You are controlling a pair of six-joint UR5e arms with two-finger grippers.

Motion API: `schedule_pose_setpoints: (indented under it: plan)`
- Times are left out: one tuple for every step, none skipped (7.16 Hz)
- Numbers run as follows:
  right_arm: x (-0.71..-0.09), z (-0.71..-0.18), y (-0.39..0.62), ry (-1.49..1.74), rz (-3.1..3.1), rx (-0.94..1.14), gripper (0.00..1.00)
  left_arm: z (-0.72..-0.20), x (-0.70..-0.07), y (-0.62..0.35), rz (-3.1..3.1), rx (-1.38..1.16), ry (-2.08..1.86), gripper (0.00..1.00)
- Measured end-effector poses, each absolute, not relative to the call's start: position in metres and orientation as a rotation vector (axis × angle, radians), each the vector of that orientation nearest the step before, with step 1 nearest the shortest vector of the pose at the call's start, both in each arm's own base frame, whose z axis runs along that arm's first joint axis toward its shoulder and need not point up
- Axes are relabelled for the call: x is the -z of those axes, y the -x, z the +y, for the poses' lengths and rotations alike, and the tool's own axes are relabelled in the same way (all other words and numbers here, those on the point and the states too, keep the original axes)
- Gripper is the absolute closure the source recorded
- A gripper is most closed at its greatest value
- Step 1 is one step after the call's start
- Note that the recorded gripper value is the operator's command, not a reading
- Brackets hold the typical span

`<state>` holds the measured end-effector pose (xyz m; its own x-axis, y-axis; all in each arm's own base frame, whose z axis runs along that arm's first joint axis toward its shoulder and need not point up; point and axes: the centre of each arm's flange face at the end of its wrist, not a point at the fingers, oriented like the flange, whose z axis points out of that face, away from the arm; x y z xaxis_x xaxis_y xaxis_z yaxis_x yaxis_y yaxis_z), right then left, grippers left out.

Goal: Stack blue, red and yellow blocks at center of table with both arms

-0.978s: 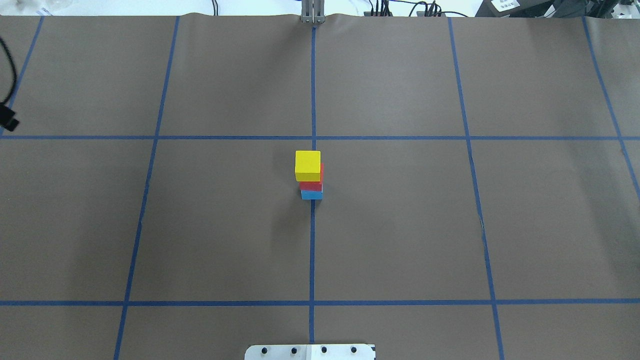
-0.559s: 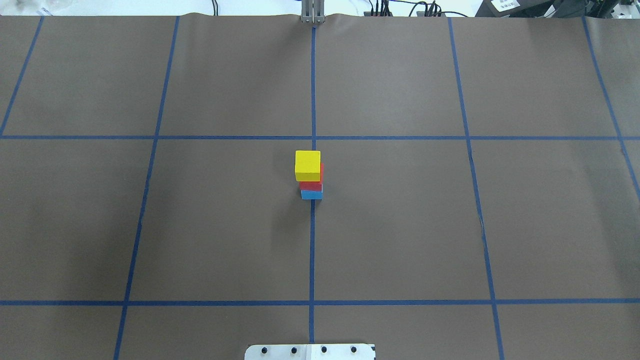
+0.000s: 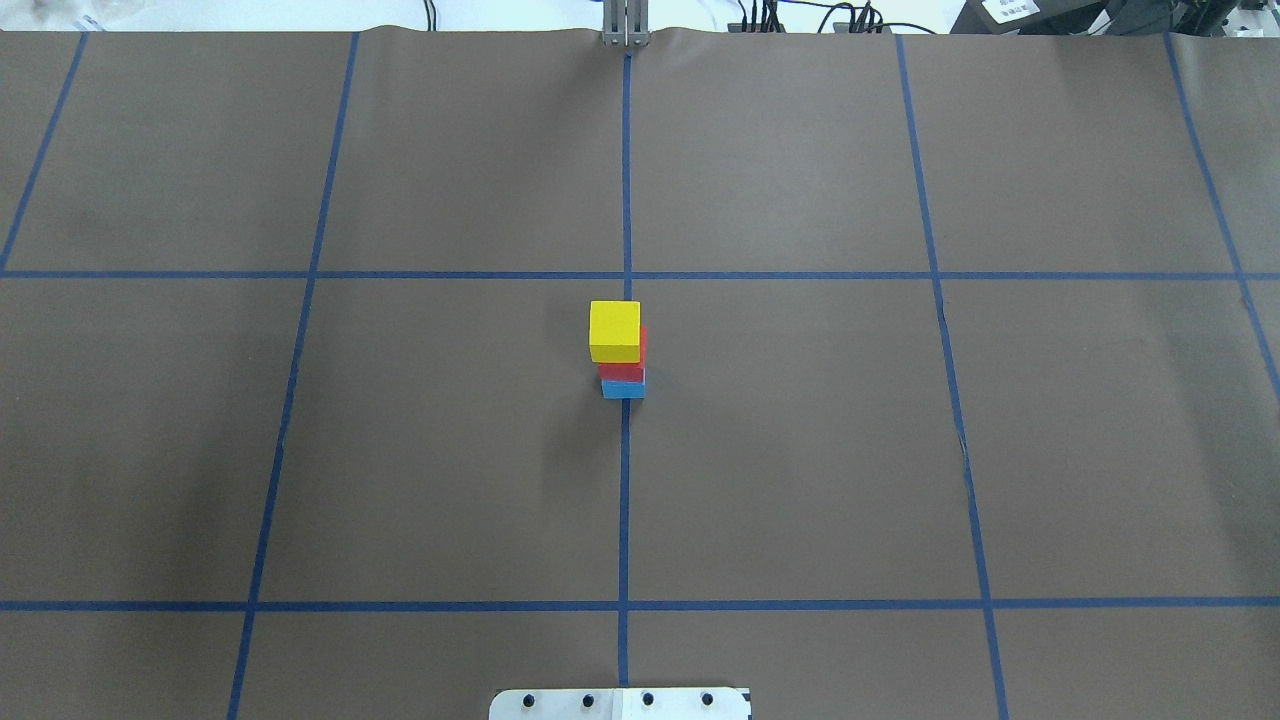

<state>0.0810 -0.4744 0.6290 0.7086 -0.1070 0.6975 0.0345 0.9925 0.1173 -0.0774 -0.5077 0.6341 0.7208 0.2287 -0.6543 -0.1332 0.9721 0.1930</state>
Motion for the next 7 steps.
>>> schedule_pose_setpoints:
  plan:
    - [-0.6259,-0.4744,-0.0810,-0.090,-0.781,0.074,0.01,-0.5045,-0.6367,0.0775,0.741,-0.185,-0.127,0.00]
    - [-0.6237,-0.4741,-0.0810,-0.084,-0.781,0.065,0.00,-0.5029,-0.6378,0.0775,0.741,-0.179,-0.123,0.00]
    - [-0.6211,-0.4742,-0.0810,-0.080,-0.780,0.052,0.01,-0.5019,-0.6388,0.0776,0.740,-0.176,-0.120,0.00]
    - [-0.6201,-0.4741,-0.0809,-0.078,-0.779,0.045,0.01,-0.5017,-0.6389,0.0776,0.740,-0.175,-0.120,0.00]
    - [-0.6208,-0.4732,-0.0808,-0.076,-0.779,0.042,0.01,-0.5015,-0.6391,0.0777,0.739,-0.175,-0.119,0.00]
    - [-0.6221,-0.4718,-0.0805,-0.073,-0.780,0.041,0.01,-0.5014,-0.6393,0.0778,0.738,-0.175,-0.119,0.00]
    - [-0.6229,-0.4709,-0.0804,-0.072,-0.781,0.040,0.01,-0.5014,-0.6394,0.0778,0.737,-0.175,-0.118,0.00]
